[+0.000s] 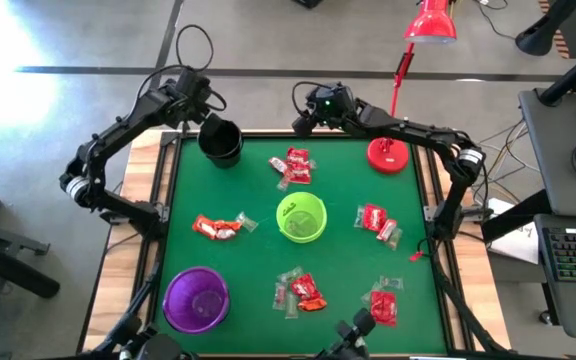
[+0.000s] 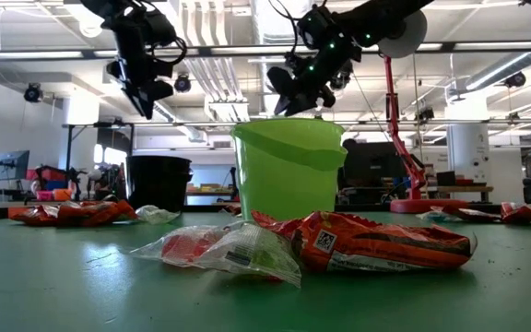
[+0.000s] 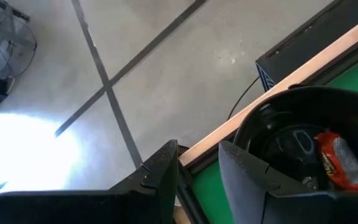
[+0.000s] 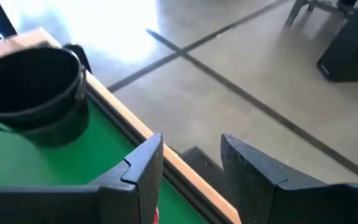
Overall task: Sort candy
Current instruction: Put the red candy into the violet bucket
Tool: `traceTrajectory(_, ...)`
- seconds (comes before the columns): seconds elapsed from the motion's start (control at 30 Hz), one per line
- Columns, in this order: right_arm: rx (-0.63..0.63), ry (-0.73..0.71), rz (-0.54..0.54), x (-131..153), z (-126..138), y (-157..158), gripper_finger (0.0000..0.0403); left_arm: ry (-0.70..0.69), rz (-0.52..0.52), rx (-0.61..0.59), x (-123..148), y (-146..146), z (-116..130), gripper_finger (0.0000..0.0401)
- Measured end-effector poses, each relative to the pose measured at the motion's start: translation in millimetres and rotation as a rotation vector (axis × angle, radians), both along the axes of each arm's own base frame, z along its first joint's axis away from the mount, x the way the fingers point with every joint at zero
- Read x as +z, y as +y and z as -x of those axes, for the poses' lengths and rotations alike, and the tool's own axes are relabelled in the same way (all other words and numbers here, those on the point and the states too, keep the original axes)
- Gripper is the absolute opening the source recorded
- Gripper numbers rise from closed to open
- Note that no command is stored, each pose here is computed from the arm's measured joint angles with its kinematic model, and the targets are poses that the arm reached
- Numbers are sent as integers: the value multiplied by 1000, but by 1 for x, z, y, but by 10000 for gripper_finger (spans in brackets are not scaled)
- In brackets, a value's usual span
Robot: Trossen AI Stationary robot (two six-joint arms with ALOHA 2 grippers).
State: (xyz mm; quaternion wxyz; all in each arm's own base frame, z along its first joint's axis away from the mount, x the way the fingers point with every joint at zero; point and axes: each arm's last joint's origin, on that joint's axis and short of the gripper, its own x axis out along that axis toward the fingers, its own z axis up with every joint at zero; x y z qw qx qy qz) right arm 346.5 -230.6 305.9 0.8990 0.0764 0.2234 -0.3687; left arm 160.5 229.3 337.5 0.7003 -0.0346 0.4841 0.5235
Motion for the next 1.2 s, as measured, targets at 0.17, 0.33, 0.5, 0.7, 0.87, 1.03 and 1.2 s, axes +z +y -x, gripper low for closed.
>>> traceTrajectory(0.17,-55,-77,-29,13,9,-2,155,-44,-13,-19,21,-1,0,101)
traceTrajectory(0.33,-37,-79,7,26,16,3,155,-132,-17,-51,48,-6,1,101)
traceTrajectory(0.5,-7,-22,21,31,22,8,155,-133,-3,-47,61,-12,4,101)
traceTrajectory(0.7,30,48,52,30,24,11,155,-132,-5,-35,62,-12,5,101)
traceTrajectory(0.87,31,42,59,33,25,11,155,-114,29,-26,58,-11,4,101)
traceTrajectory(1.03,45,39,27,32,27,12,155,-89,74,-17,54,-14,7,101)
traceTrajectory(1.2,76,72,-16,28,29,15,169,-87,92,-16,53,-15,7,101)
